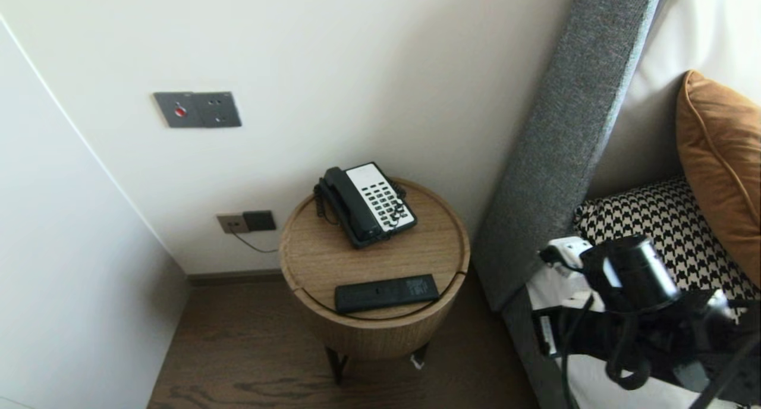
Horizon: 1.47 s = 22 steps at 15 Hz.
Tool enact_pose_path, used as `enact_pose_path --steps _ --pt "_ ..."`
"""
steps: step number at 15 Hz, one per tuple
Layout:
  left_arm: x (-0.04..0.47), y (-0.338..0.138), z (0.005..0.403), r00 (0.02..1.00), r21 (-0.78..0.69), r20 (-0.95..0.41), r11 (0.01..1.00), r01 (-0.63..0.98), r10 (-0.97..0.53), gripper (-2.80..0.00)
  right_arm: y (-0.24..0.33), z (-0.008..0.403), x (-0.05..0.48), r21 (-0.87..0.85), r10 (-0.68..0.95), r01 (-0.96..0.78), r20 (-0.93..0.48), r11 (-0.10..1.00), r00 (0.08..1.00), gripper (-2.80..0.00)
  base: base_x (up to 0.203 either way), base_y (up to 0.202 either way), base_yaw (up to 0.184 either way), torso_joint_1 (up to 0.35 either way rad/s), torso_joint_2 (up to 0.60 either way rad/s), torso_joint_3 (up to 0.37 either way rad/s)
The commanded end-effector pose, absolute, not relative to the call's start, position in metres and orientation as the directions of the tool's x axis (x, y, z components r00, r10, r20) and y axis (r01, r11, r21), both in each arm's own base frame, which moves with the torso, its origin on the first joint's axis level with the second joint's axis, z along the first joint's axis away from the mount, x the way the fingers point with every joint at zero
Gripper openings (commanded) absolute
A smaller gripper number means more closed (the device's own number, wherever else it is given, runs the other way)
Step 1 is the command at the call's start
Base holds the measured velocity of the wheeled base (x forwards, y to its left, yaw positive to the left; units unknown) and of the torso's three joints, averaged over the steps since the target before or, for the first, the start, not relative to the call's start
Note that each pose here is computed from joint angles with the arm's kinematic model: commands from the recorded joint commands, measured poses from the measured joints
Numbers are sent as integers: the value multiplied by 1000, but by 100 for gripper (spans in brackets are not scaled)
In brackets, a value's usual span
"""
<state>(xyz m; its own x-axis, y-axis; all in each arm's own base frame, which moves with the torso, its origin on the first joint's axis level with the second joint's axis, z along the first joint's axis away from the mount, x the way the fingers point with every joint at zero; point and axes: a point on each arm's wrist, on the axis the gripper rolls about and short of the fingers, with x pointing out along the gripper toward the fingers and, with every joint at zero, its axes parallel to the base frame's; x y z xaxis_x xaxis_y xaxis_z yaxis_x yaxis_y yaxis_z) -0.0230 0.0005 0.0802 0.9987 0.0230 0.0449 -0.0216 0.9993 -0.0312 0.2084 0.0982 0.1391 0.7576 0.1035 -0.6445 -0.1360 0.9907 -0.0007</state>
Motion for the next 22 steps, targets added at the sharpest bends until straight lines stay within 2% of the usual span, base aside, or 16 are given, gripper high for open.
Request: enact_pose_path --steps 1,6,11,13,19,21,22 --pt "-23 1 80 999 -32 44 999 -23 25 -280 53 178 177 18 8 3 -557 1000 831 -280 0 0 0 0 0 0" --pt "-23 1 80 999 -32 45 999 -22 23 -280 2 202 80 -21 -208 228 -492 973 845 -280 0 0 0 0 0 0" --pt "-23 1 80 999 -32 44 999 -22 23 -280 -8 167 3 -43 -303 318 -446 947 842 -280 0 0 0 0 0 0" --pt "-23 1 80 999 -32 44 999 -23 24 -280 -9 151 -10 -88 -404 413 -462 907 790 -280 0 0 0 0 0 0" --pt "-23 1 80 999 -32 44 999 -23 25 -280 -4 126 -31 -194 -584 557 -402 807 705 -280 0 0 0 0 0 0" --pt "-23 1 80 999 -32 44 999 -23 25 -280 -4 123 -28 -186 -571 544 -384 818 726 -280 0 0 0 0 0 0" --pt "-23 1 80 999 -32 45 999 -22 23 -280 -3 121 -25 -158 -513 493 -382 855 769 -280 0 0 0 0 0 0"
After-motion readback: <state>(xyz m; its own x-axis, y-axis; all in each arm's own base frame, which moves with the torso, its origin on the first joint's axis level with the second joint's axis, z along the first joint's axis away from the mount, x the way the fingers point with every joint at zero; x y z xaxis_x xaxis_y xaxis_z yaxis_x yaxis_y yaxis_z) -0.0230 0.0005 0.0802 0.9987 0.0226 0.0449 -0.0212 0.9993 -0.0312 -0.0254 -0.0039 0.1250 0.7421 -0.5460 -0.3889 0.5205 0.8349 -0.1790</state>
